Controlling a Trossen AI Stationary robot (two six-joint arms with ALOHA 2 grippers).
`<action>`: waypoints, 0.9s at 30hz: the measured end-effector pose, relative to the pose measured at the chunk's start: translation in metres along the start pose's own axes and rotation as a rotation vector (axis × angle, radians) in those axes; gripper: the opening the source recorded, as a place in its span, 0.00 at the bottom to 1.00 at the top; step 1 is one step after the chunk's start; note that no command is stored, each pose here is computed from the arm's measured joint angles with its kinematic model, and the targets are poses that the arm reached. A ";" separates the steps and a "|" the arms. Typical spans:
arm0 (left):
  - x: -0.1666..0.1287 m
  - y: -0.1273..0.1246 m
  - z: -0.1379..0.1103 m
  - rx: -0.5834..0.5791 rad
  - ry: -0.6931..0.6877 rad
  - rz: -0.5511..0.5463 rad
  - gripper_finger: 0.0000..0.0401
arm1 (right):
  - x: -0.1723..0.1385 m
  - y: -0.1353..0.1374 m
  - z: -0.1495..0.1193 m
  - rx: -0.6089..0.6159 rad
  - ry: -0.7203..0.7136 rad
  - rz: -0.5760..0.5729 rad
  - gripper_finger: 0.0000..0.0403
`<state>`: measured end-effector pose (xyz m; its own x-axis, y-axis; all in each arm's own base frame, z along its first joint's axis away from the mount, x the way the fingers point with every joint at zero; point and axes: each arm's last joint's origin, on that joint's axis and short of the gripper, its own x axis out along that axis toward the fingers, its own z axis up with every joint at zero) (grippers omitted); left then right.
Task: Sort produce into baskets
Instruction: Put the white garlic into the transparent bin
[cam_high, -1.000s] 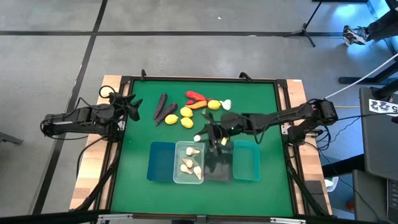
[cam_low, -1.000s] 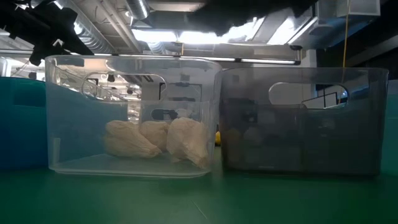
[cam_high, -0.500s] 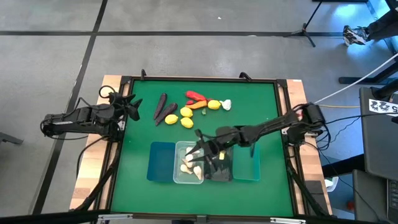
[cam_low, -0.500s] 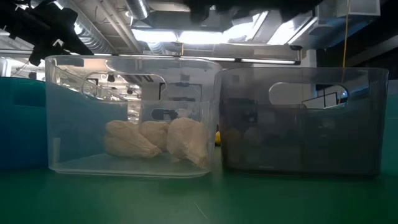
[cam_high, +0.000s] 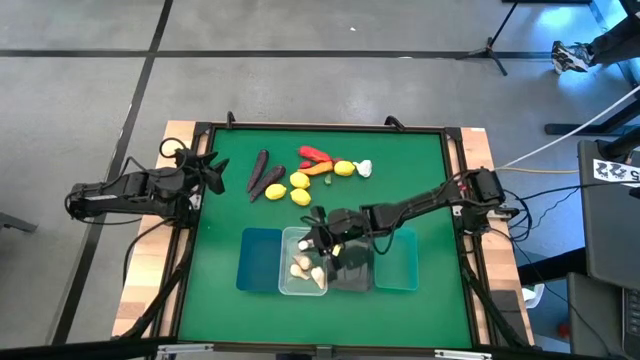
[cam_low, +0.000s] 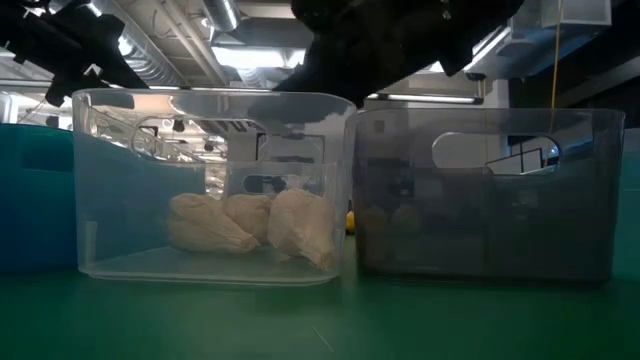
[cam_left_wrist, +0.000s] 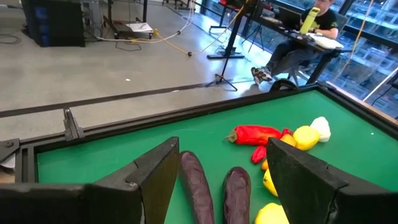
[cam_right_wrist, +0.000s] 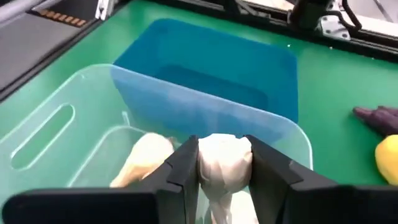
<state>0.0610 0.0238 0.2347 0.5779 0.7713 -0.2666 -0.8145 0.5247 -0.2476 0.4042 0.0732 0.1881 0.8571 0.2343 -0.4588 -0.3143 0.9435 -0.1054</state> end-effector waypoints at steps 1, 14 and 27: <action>0.000 0.000 0.000 0.000 0.000 0.000 0.59 | 0.000 -0.001 0.000 0.003 -0.004 0.005 0.27; 0.000 0.000 0.000 0.000 0.000 0.000 0.59 | -0.001 -0.007 -0.004 0.034 0.027 -0.005 0.55; 0.000 0.000 0.000 0.001 0.001 0.000 0.59 | -0.055 -0.037 0.060 -0.166 0.164 -0.144 0.60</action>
<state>0.0610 0.0238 0.2347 0.5784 0.7708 -0.2671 -0.8142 0.5253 -0.2471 0.3933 0.0393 0.2705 0.8248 0.0464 -0.5635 -0.2679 0.9098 -0.3172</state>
